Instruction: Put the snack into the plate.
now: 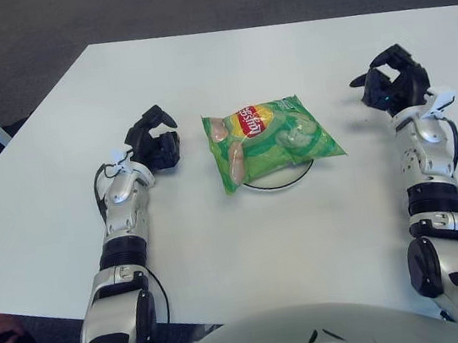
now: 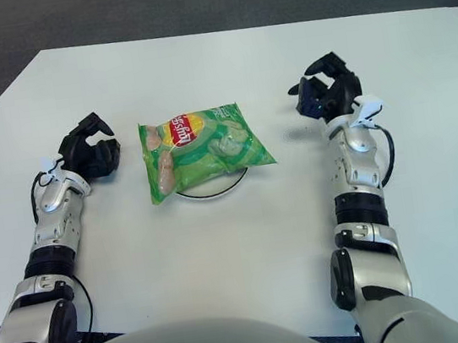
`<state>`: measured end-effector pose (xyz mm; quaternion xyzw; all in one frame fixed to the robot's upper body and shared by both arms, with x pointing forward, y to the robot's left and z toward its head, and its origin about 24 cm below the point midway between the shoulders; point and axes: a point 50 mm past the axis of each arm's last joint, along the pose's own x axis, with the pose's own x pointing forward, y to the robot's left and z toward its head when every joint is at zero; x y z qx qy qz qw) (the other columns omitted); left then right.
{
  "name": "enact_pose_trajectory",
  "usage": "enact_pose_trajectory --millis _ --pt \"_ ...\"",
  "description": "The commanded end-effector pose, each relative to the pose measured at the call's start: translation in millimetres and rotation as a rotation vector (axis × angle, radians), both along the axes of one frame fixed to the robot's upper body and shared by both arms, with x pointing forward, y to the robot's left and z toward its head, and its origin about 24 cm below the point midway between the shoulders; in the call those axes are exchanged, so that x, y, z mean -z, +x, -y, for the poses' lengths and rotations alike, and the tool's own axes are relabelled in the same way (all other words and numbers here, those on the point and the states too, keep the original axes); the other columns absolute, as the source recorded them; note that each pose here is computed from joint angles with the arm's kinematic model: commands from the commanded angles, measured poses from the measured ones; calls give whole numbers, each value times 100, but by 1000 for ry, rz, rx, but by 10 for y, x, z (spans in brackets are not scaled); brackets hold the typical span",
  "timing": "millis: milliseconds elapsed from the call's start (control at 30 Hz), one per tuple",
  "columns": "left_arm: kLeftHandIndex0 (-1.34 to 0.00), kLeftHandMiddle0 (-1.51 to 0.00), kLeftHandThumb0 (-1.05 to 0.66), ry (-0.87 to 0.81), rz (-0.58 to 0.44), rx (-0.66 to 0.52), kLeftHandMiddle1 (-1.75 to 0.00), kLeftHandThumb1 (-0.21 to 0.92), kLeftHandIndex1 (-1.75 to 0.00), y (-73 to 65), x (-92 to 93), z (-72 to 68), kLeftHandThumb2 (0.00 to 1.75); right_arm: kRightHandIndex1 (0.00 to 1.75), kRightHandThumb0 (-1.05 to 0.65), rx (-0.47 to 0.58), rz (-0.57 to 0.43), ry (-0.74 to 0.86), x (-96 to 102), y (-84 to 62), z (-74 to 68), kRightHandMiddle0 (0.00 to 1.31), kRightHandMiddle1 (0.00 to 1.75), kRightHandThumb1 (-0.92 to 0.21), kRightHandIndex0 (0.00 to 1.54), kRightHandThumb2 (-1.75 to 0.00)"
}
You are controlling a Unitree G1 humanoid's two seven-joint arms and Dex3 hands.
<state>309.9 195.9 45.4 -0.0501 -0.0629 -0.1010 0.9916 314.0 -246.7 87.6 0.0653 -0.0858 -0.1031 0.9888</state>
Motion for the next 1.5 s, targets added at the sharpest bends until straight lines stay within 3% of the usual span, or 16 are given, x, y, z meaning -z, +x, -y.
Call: enact_pose_trajectory --millis 0,533,1467 --pt "-65 -134 -50 -39 -209 -9 -175 28 -175 -268 509 65 137 152 0 15 -38 32 70 -55 -21 74 175 11 98 -171" --pt "-66 -134 -50 -54 -212 -9 -175 26 -175 -270 522 52 138 167 0 62 -193 161 269 -140 -118 60 175 -2 86 -163" --pt "-66 -134 -50 -65 -210 -17 -175 27 -175 -295 507 37 138 168 0 67 -322 197 574 -208 -225 58 175 -4 85 -162"
